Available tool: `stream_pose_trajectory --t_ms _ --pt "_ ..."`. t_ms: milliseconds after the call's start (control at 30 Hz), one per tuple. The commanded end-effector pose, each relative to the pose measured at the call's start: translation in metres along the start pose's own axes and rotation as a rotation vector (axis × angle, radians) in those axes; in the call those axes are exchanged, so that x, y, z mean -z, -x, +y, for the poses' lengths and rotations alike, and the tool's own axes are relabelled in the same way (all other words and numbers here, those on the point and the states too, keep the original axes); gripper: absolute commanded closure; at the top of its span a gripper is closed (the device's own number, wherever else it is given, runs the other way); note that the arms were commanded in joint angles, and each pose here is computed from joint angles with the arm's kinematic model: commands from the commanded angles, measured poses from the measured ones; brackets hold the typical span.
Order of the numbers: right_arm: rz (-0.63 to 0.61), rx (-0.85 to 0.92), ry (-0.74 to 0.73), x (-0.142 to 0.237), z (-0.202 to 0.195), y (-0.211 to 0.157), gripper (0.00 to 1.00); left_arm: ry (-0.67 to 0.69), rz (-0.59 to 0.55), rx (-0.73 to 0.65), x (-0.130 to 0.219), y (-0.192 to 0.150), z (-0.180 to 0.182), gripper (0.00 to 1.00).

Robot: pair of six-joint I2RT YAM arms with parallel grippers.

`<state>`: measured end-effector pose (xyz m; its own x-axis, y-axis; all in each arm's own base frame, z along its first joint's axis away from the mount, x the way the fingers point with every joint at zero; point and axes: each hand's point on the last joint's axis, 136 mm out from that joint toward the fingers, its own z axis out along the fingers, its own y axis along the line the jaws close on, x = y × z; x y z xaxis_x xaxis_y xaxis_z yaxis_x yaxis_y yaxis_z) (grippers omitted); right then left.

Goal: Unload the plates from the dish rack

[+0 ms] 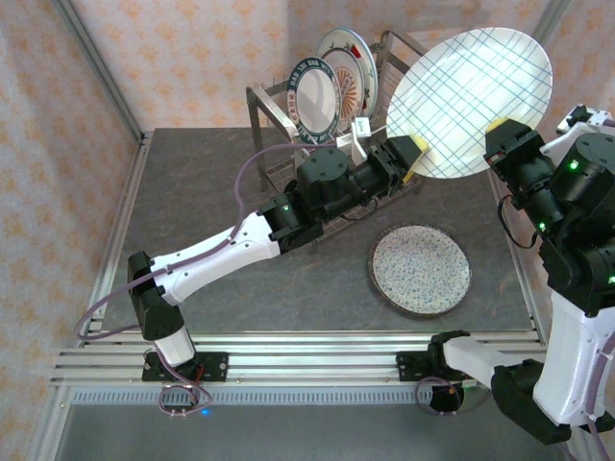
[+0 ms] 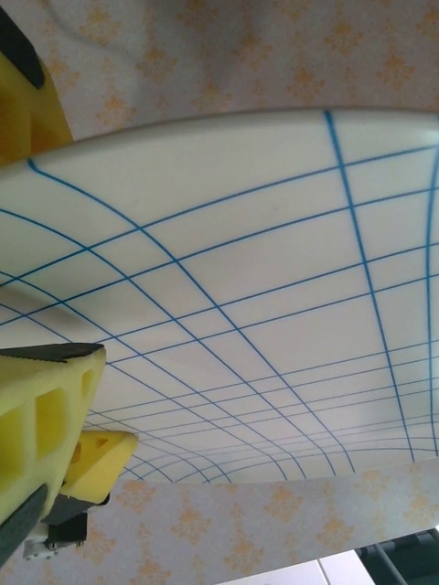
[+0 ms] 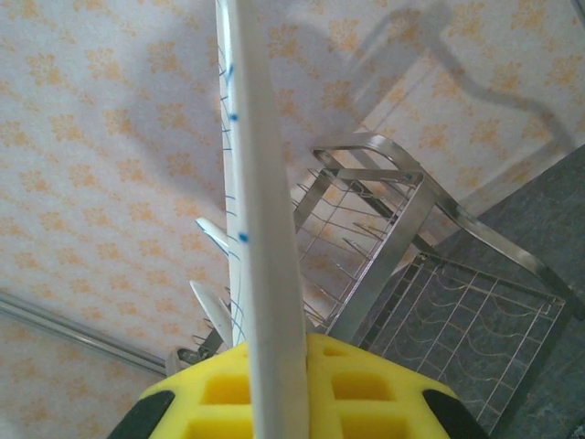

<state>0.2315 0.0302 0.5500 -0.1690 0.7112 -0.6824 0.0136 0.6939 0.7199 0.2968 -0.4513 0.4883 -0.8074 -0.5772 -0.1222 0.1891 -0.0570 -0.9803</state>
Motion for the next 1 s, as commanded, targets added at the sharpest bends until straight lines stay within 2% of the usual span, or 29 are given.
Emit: stream_pose_trajectory --t_ms 0,267,400,600,767,867,967 --pt "-0.054 -0.039 0.097 0.007 0.021 0.014 1.00 -0.072 -0.008 0.020 -0.002 0.007 -0.014 0.68" --pt "-0.035 -0.050 0.068 0.003 0.009 0.004 1.00 -0.083 -0.019 0.017 0.002 0.012 -0.014 0.85" --pt "-0.019 -0.047 0.050 0.001 0.002 -0.003 1.00 -0.088 -0.016 0.014 0.003 0.012 -0.012 1.00" --pt "0.004 -0.017 0.000 0.005 -0.010 -0.010 0.79 -0.128 -0.034 -0.005 0.009 0.018 -0.020 1.00" --pt "0.001 0.032 -0.104 0.013 -0.030 -0.011 0.50 -0.182 -0.060 -0.007 0.016 0.024 -0.029 1.00" --pt "-0.022 0.082 -0.184 0.023 -0.043 -0.004 0.41 -0.185 -0.059 -0.022 0.017 0.025 -0.030 1.00" --pt "-0.065 0.137 -0.255 0.035 -0.050 0.009 0.38 -0.178 -0.058 -0.031 0.018 0.025 -0.029 1.00"
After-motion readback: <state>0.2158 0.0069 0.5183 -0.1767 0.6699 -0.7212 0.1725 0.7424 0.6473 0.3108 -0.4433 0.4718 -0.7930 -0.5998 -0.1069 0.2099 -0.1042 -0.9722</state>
